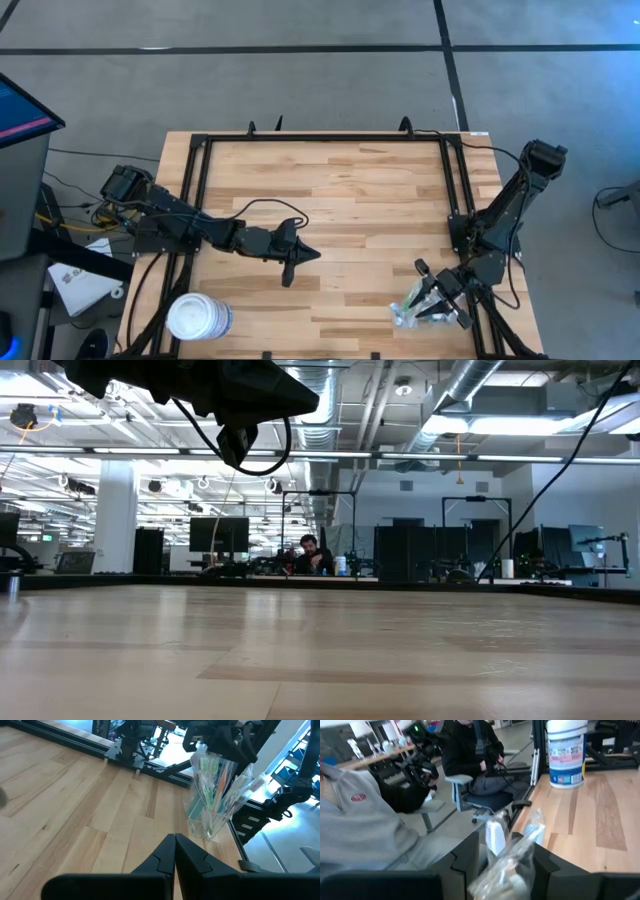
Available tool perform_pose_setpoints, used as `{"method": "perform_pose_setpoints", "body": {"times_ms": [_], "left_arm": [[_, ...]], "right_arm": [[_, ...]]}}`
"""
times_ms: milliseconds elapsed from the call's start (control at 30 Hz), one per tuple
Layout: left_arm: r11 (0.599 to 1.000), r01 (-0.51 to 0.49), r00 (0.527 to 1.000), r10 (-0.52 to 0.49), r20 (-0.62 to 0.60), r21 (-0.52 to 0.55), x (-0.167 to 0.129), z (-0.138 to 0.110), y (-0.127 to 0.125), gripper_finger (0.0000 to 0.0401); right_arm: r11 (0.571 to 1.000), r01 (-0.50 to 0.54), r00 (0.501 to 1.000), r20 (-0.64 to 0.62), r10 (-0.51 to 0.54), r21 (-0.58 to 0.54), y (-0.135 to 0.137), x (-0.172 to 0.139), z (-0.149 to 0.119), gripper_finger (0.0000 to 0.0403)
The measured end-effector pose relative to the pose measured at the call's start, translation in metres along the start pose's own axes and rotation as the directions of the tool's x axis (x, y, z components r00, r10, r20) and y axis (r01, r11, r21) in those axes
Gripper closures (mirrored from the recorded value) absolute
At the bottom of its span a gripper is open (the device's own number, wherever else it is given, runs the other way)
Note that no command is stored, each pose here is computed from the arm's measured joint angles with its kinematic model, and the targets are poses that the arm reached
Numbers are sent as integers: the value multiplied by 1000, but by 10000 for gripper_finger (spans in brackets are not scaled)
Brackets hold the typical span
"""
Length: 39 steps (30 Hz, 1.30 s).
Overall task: Pick & Place toothbrushing station
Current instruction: Put the orange toothbrush into the transparent organizer
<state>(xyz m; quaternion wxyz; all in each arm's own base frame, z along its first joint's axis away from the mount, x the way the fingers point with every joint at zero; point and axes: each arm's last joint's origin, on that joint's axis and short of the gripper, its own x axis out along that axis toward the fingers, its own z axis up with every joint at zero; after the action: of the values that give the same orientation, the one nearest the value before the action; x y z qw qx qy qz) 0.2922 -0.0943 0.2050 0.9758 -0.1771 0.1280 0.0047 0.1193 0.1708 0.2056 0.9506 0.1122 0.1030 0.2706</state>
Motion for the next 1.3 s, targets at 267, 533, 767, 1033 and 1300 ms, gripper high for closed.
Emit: {"method": "perform_pose_setpoints", "body": {"times_ms": [267, 533, 767, 1033, 1300], "left_arm": [[1000, 0, 1000, 0, 0, 0, 0, 0, 0, 399], [1000, 0, 1000, 0, 0, 0, 0, 0, 0, 399], [1000, 0, 1000, 0, 0, 0, 0, 0, 0, 399], [1000, 0, 1000, 0, 0, 0, 0, 0, 0, 399], [1000, 0, 1000, 0, 0, 0, 0, 0, 0, 399]], "right_arm": [[1000, 9, 1000, -21, -9, -11, -1, 0, -2, 378], [999, 41, 998, -38, -41, -10, -5, 5, -6, 390], [998, 63, 993, -97, -60, 32, -13, 17, -16, 397], [999, -23, 992, -123, 28, 49, -12, 18, -17, 394], [998, -27, 994, -101, 33, 53, -11, 17, -14, 381]]}}
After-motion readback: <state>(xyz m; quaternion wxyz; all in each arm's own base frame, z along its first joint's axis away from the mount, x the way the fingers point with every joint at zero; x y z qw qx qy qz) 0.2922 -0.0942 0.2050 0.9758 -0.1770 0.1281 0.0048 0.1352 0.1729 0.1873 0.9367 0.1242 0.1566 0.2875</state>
